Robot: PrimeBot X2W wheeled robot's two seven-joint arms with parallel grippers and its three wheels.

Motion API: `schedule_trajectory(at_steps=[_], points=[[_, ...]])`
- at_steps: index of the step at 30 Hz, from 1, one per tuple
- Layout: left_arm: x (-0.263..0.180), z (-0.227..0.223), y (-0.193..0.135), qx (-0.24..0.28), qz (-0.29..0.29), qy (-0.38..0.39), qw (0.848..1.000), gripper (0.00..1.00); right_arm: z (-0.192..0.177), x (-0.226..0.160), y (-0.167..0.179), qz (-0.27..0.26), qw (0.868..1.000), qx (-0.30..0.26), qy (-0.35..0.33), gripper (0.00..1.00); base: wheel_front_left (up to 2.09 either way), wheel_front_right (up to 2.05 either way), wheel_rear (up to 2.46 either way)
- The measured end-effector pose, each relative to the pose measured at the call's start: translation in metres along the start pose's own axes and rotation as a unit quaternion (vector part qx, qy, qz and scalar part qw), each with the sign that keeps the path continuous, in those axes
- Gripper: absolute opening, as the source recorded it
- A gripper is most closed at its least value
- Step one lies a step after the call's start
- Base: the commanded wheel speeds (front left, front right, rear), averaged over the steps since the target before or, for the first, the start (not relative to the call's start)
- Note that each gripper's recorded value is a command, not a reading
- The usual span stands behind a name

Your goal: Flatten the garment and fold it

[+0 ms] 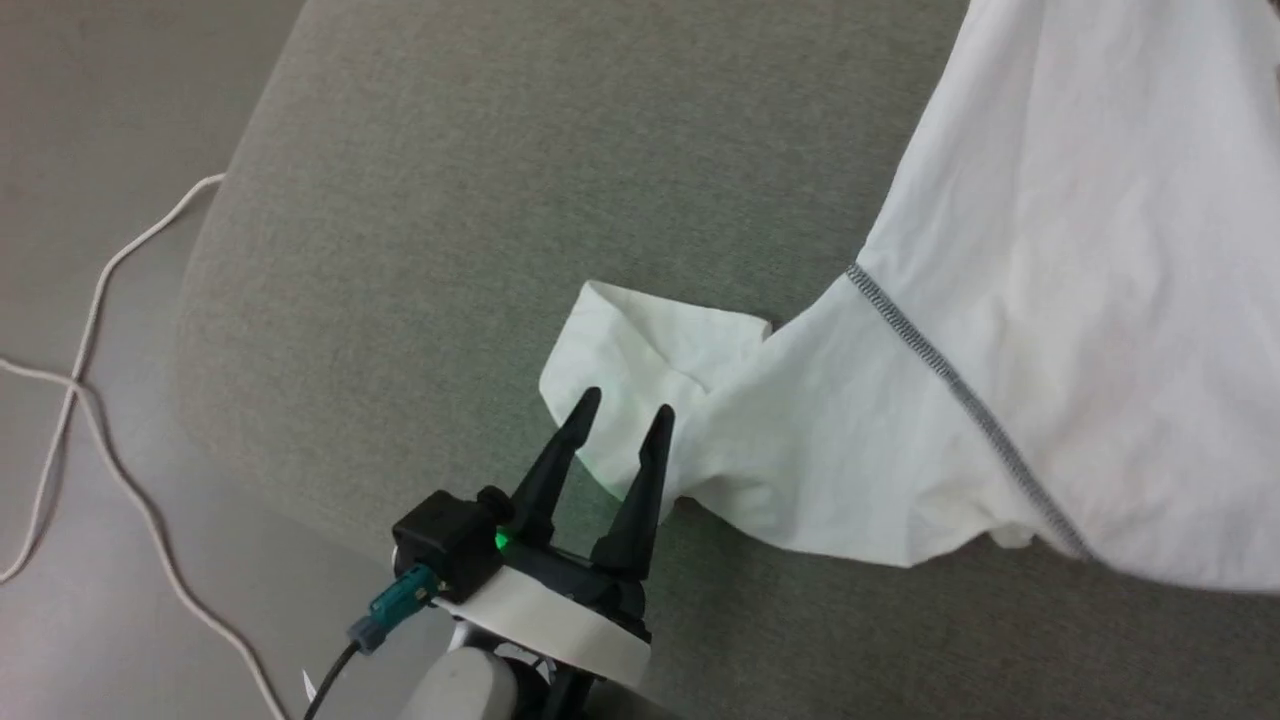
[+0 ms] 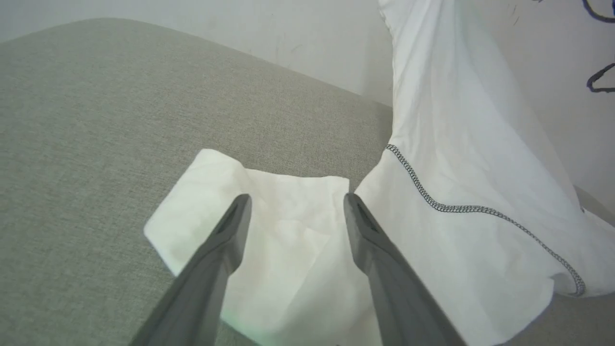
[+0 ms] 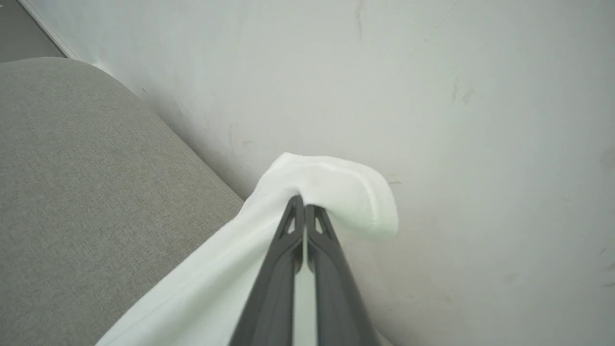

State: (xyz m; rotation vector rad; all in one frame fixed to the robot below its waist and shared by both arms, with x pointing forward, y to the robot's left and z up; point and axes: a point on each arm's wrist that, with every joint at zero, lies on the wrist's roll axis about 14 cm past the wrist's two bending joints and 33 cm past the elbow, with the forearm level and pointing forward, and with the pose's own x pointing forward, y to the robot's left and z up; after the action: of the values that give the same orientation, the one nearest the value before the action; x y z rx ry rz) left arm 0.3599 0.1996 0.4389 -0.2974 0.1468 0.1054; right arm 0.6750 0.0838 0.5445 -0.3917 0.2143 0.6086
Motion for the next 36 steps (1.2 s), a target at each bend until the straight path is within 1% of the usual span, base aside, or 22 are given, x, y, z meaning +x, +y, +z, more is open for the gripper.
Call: schedule_trajectory(at_steps=[3, 5, 10, 11, 12, 13, 14, 19, 21, 24, 26, 29, 32, 36], points=[[-0.003, -0.005, 0.002, -0.004, 0.006, 0.009, 1.000, 1.00, 0.001, 0.015, 0.009, 0.005, 0.999, -0.032, -0.017, 0.00, 0.00, 0.00, 0.00], [-0.003, -0.005, 0.002, -0.006, 0.006, 0.011, 1.000, 1.00, -0.007, 0.024, 0.018, 0.011, 0.998, -0.057, -0.016, 0.00, 0.00, 0.00, 0.00], [-0.003, -0.007, 0.005, -0.006, 0.013, 0.016, 1.000, 1.00, -0.043, 0.043, 0.036, 0.032, 0.998, -0.052, 0.021, 0.00, 0.00, 0.00, 0.00], [-0.003, -0.008, 0.006, -0.006, 0.014, 0.017, 1.000, 1.00, -0.049, 0.046, 0.039, 0.036, 0.998, -0.048, 0.026, 0.13, 0.00, 0.00, 0.00], [-0.002, -0.009, 0.007, -0.005, 0.015, 0.019, 1.000, 1.00, -0.054, 0.049, 0.041, 0.038, 0.998, -0.048, 0.030, 0.35, 0.00, 0.00, 0.00], [-0.001, -0.010, 0.007, -0.005, 0.016, 0.021, 1.000, 1.00, -0.060, 0.051, 0.043, 0.040, 0.997, -0.048, 0.036, 0.70, 0.00, 0.00, 0.00], [-0.001, -0.011, 0.008, -0.004, 0.017, 0.023, 1.000, 1.00, -0.065, 0.052, 0.045, 0.042, 0.997, -0.045, 0.042, 1.00, 0.00, 0.00, 0.00], [0.006, -0.010, 0.006, -0.001, 0.010, 0.020, 1.000, 1.00, -0.062, 0.050, 0.050, 0.049, 0.998, -0.031, 0.027, 1.00, 0.00, 0.00, 0.00], [0.009, -0.008, 0.005, 0.006, 0.006, 0.017, 1.000, 1.00, -0.056, 0.046, 0.043, 0.043, 0.999, -0.011, 0.014, 1.00, 0.00, 0.00, 0.00], [0.012, -0.002, 0.004, 0.016, 0.001, 0.007, 1.000, 1.00, -0.045, 0.036, 0.024, 0.023, 1.000, 0.014, -0.007, 1.00, 0.00, 0.00, 0.00], [0.013, 0.003, 0.003, 0.022, -0.003, -0.003, 1.000, 1.00, -0.035, 0.026, 0.017, 0.015, 0.999, 0.042, -0.030, 1.00, 0.00, 0.00, 0.00], [0.011, 0.010, 0.003, 0.032, -0.004, -0.015, 0.999, 1.00, -0.026, 0.006, 0.012, 0.007, 0.995, 0.074, -0.061, 1.00, 0.00, 0.00, 0.00], [0.003, 0.013, 0.003, 0.037, -0.003, -0.020, 0.999, 1.00, -0.030, -0.020, 0.005, -0.008, 0.993, 0.092, -0.080, 1.00, 0.00, 0.00, 0.00], [-0.009, 0.018, 0.005, 0.043, -0.003, -0.027, 0.999, 1.00, -0.036, -0.071, -0.008, -0.040, 0.986, 0.118, -0.113, 1.00, 0.00, 0.00, 0.00]])
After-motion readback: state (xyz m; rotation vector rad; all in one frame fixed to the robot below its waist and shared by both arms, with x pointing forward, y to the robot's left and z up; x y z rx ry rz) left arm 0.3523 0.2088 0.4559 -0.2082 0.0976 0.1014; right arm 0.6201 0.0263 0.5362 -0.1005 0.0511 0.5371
